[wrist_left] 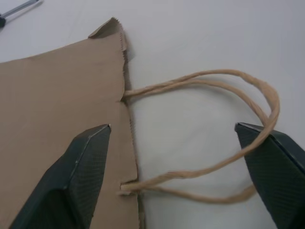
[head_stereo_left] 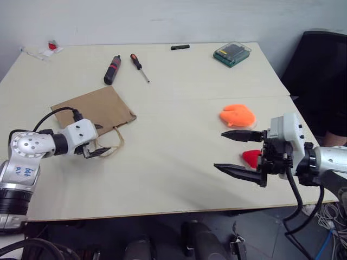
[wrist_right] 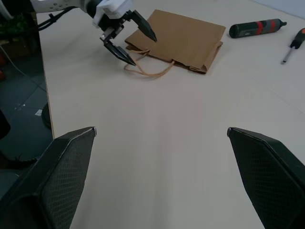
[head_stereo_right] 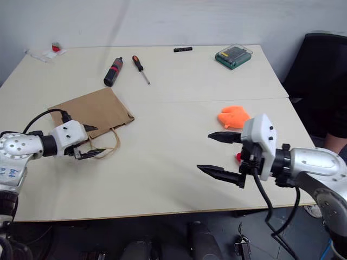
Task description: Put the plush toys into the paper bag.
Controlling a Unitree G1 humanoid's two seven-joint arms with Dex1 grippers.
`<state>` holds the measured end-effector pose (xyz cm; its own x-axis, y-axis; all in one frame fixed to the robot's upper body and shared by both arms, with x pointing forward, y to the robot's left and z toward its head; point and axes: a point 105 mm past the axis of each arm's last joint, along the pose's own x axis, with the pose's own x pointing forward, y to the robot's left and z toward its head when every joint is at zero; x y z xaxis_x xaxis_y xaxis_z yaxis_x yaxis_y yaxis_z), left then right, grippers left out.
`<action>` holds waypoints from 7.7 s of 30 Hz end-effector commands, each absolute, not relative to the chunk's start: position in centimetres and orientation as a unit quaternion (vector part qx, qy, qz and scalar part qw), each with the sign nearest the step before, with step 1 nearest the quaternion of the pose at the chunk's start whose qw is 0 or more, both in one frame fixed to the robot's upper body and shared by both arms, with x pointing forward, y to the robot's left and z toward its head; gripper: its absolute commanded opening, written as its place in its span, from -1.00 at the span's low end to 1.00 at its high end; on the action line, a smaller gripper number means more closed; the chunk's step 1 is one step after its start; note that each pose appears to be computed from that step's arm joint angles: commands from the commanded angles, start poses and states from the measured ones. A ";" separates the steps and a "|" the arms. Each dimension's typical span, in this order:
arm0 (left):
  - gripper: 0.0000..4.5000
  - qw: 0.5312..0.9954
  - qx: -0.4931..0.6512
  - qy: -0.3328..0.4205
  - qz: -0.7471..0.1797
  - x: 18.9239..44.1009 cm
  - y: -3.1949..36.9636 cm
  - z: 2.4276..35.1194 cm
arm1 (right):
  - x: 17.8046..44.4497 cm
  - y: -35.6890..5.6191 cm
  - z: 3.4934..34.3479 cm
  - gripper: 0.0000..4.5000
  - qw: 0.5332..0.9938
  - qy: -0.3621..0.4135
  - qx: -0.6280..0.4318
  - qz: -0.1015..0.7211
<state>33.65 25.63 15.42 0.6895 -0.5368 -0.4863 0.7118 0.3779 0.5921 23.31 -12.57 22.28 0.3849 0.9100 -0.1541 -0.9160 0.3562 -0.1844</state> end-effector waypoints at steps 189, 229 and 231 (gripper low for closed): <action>-1.00 0.729 0.096 -0.034 -0.677 30.8 10.2 28.7 | 32.4 -2.3 20.4 -0.94 0.706 -0.104 -0.454 0.533; -1.00 0.738 0.081 -0.055 -0.668 30.7 10.6 29.3 | 32.7 -0.6 19.3 0.98 0.746 -0.124 -0.324 0.568; -1.00 0.740 0.076 -0.053 -0.666 30.4 10.9 29.3 | 32.2 -2.9 19.9 0.98 0.766 -0.121 -0.326 0.541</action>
<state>31.34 10.78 28.12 0.1191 -0.9919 -0.0441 0.9837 0.1118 0.1411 32.99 -1.83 17.13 0.3498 0.9026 -0.2509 -0.7954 0.1447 -0.5885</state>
